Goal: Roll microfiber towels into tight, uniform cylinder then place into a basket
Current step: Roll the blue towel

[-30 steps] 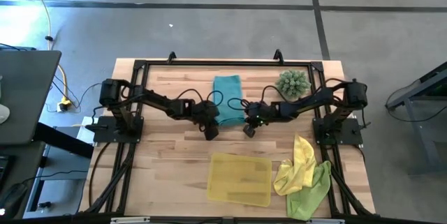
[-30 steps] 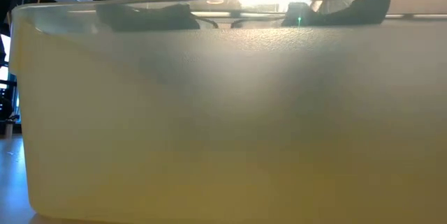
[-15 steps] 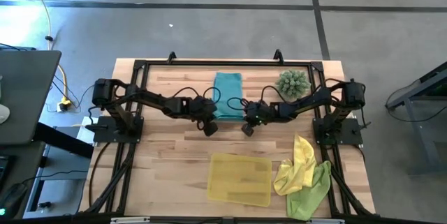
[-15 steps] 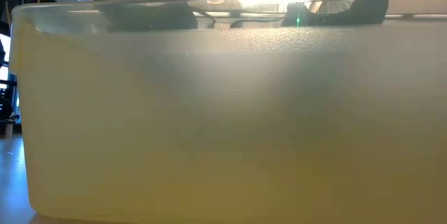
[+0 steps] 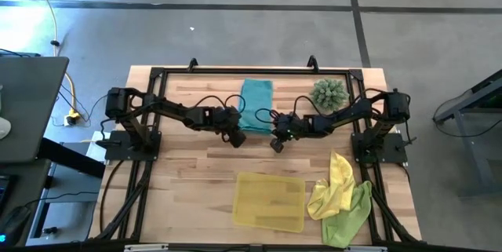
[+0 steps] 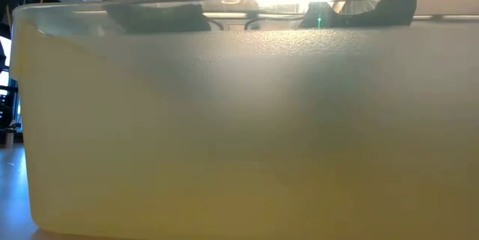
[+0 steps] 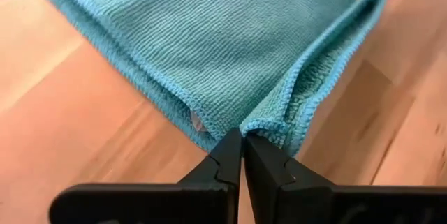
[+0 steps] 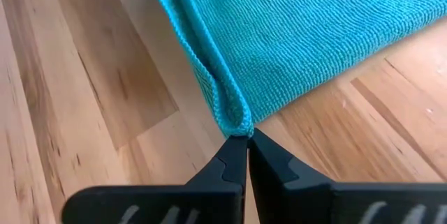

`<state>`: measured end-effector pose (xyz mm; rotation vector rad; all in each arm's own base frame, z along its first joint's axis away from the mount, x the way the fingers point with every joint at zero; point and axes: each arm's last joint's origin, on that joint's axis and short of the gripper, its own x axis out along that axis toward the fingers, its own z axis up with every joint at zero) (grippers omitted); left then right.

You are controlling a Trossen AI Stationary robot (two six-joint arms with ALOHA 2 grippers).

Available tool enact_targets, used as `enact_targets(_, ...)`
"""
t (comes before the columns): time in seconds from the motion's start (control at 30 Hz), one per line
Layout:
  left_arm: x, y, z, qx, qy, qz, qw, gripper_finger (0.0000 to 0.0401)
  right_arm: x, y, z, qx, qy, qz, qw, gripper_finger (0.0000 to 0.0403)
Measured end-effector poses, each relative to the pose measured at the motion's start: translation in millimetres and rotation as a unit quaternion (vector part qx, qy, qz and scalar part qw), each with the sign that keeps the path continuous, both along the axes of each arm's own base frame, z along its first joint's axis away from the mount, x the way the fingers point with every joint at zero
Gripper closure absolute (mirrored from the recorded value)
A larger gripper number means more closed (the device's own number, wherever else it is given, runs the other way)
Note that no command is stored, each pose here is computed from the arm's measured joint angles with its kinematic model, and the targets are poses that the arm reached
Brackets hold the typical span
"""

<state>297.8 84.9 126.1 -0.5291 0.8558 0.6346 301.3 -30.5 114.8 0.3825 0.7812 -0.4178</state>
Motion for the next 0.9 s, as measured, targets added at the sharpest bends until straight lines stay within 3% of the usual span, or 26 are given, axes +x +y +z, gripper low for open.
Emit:
enact_targets(0.13,0.9,-4.5,-0.6,-0.044,-0.011,-0.023,0.999,0.0395,-0.2,0.6,-0.4,0.008,0.0,0.004,1.0,0.0403)
enact_targets(0.3,5.1,-23.4,-1.1,-0.085,-0.019,-0.062,0.994,0.0395,-0.3,3.0,-1.0,0.055,-0.004,0.014,0.998,0.0403)
enact_targets(0.63,6.6,-32.1,-0.9,-0.034,-0.012,-0.016,0.999,0.0395,1.1,-2.4,0.8,0.064,-0.02,0.0,0.998,0.0403)
enact_targets(0.9,5.8,-29.6,-0.6,-0.03,-0.022,0.049,0.998,0.0395,1.4,-8.5,2.2,0.017,-0.026,-0.042,0.999,0.0403)
